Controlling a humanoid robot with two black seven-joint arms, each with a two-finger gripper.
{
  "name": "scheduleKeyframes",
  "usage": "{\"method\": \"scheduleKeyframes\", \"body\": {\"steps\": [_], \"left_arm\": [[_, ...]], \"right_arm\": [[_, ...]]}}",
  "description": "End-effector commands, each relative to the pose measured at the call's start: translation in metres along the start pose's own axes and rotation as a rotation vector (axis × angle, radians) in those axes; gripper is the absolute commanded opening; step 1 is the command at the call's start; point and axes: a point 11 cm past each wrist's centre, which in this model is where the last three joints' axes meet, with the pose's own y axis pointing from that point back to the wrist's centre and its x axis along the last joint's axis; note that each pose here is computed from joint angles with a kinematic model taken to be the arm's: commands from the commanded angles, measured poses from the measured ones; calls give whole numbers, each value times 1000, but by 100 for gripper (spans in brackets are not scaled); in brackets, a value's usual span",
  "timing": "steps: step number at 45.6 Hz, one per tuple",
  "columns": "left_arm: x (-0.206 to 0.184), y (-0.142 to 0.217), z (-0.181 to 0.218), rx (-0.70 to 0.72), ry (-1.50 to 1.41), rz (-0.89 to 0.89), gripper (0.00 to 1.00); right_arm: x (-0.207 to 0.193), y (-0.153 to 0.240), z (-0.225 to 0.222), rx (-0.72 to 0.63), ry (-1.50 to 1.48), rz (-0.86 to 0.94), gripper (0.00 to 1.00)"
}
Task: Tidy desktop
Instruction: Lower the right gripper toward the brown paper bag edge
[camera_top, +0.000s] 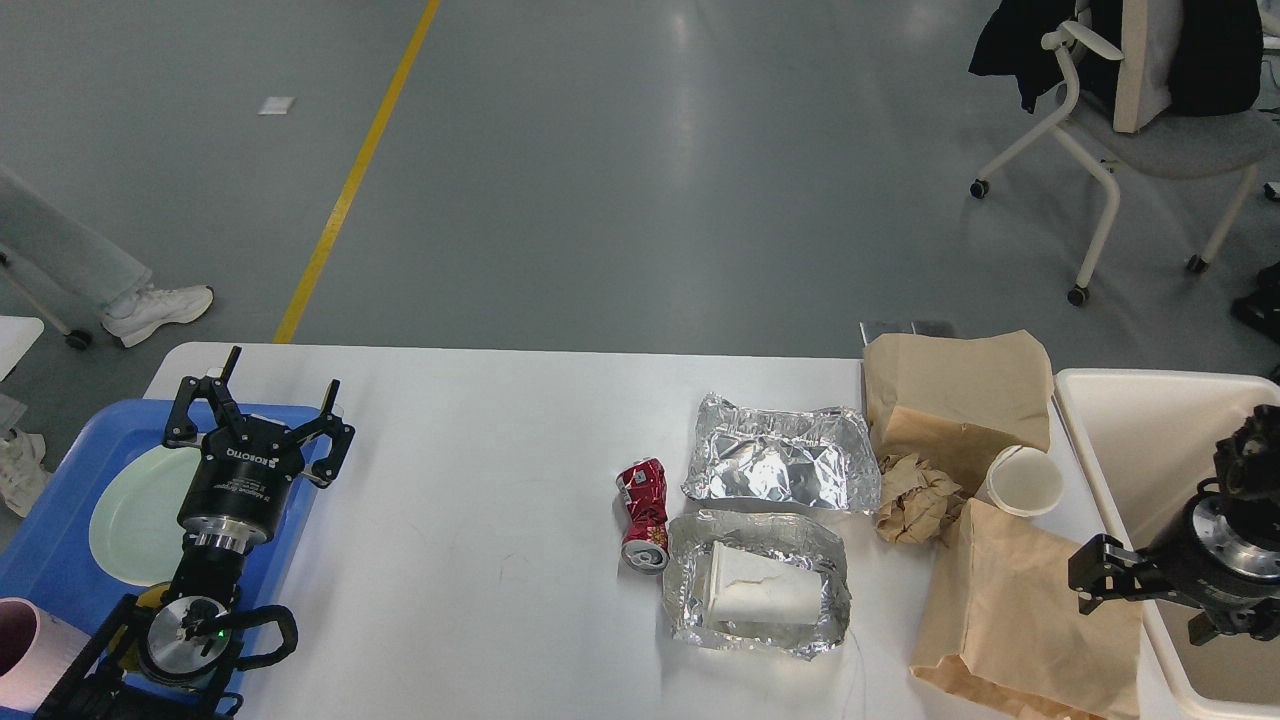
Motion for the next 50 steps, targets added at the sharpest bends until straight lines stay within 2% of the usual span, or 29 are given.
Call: {"method": "scheduleKeyframes", "body": {"steps": [1, 10, 21, 29, 33, 34, 38, 45, 50], "left_arm": [[0, 0, 0, 0, 0, 0, 96], [0, 0, 0, 0, 0, 0, 96], [0, 0, 0, 0, 0, 0, 96], [0, 0, 0, 0, 0, 0, 96], [0, 0, 0, 0, 0, 0, 96], [0, 0, 0, 0, 0, 0, 96], [0, 0, 0, 0, 0, 0, 96], [0, 0, 0, 0, 1, 0, 96], [0, 0, 0, 0, 0, 0, 96]], "right_arm": [[-6, -17, 3, 5, -14, -19, 95], [-18, -38, -10, 98, -27, -54, 95], [-32, -77, -12, 120, -65, -64, 96], [-35, -97, -26, 112, -26, 44, 97], [-43, -109, -29, 105, -12, 84, 93], [-43, -109, -28, 103, -11, 88, 90], [-44, -109, -26, 100, -15, 89, 67], [-48, -108, -18, 85, -18, 76, 2], [-53, -108, -18, 84, -9, 54, 0]]}}
